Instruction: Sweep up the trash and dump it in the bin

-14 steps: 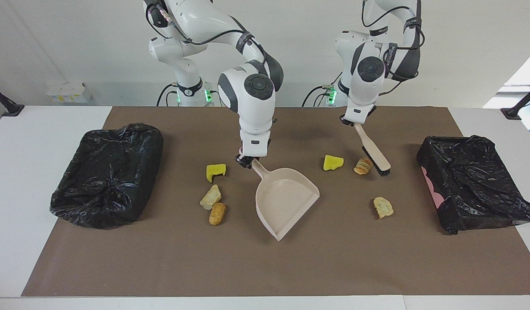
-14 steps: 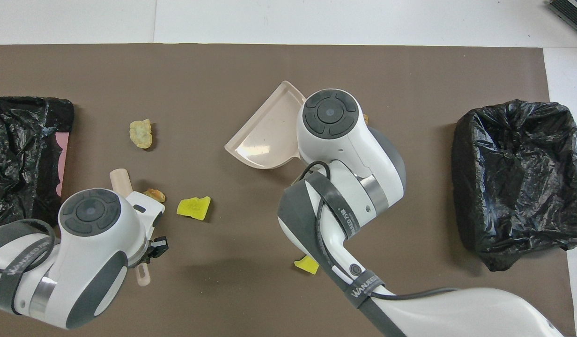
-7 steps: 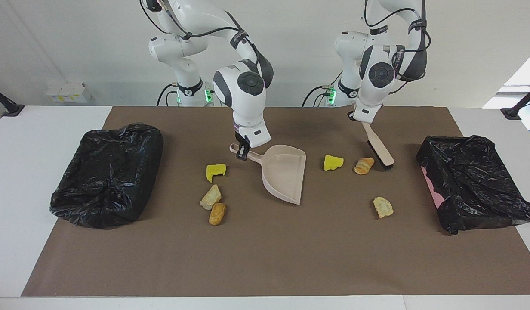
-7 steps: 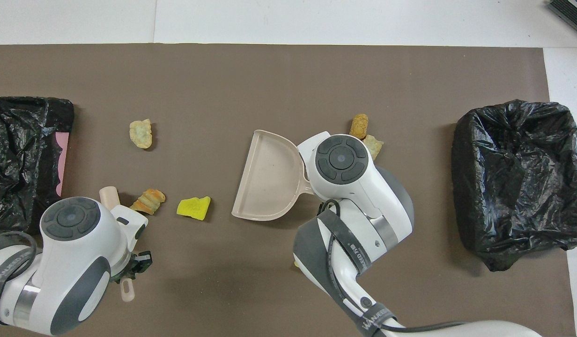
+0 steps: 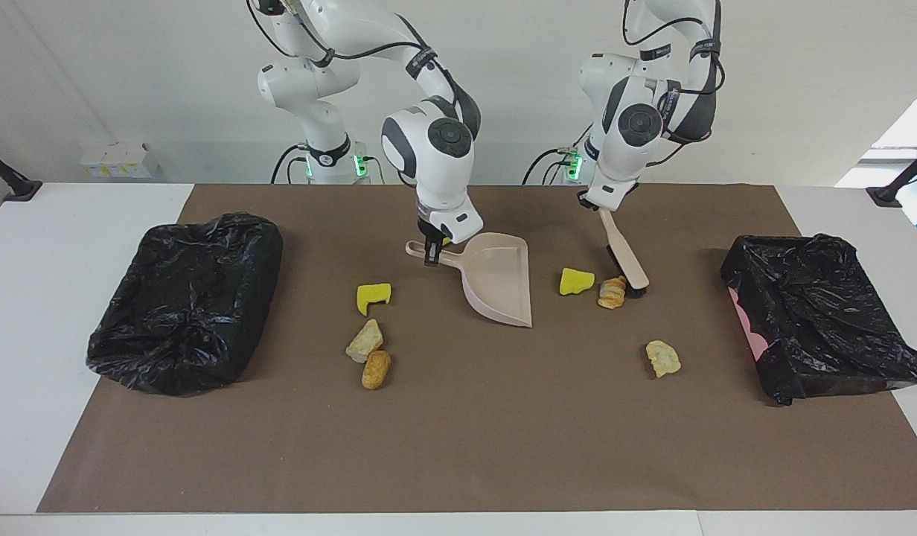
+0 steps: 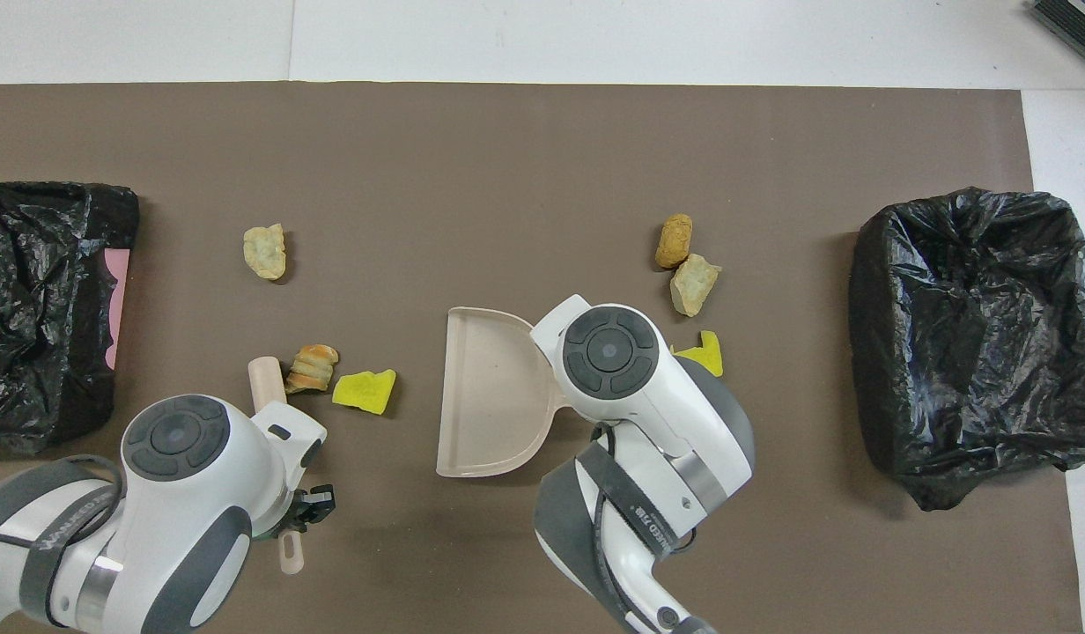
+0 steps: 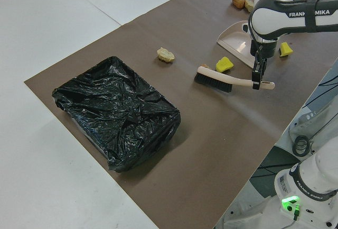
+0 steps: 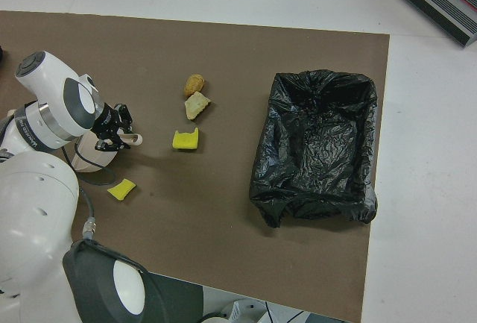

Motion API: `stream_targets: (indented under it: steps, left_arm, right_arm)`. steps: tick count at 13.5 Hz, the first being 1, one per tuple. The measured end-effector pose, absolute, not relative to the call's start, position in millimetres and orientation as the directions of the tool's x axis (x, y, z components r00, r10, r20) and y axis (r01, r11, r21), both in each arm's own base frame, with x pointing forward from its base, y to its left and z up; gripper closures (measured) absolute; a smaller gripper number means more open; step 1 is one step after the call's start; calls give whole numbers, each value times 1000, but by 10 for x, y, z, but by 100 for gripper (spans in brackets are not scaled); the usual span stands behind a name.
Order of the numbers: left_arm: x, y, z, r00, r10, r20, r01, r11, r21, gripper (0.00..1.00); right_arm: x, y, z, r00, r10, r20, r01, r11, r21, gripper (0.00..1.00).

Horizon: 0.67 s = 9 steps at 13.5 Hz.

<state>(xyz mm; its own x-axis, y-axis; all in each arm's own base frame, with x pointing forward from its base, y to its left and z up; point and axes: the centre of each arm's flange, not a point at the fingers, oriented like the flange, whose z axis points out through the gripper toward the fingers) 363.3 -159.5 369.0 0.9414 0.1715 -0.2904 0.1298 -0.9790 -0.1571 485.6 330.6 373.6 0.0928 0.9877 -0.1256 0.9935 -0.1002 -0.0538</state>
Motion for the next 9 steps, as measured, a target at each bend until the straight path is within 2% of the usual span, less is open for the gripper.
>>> stream_targets:
  steps: [5, 9]
  left_arm:
    - [3579, -2084, 3562, 964, -37, -263, -50, -998, -40, 73]
    - [3459, -2453, 3600, 955, -127, -269, -112, -991, 71, 73]
  right_arm:
    - [4850, 3435, 3639, 93, 991, -100, 995, -96, -30, 67]
    - [4858, 3504, 3522, 117, 989, -90, 993, -120, -22, 67]
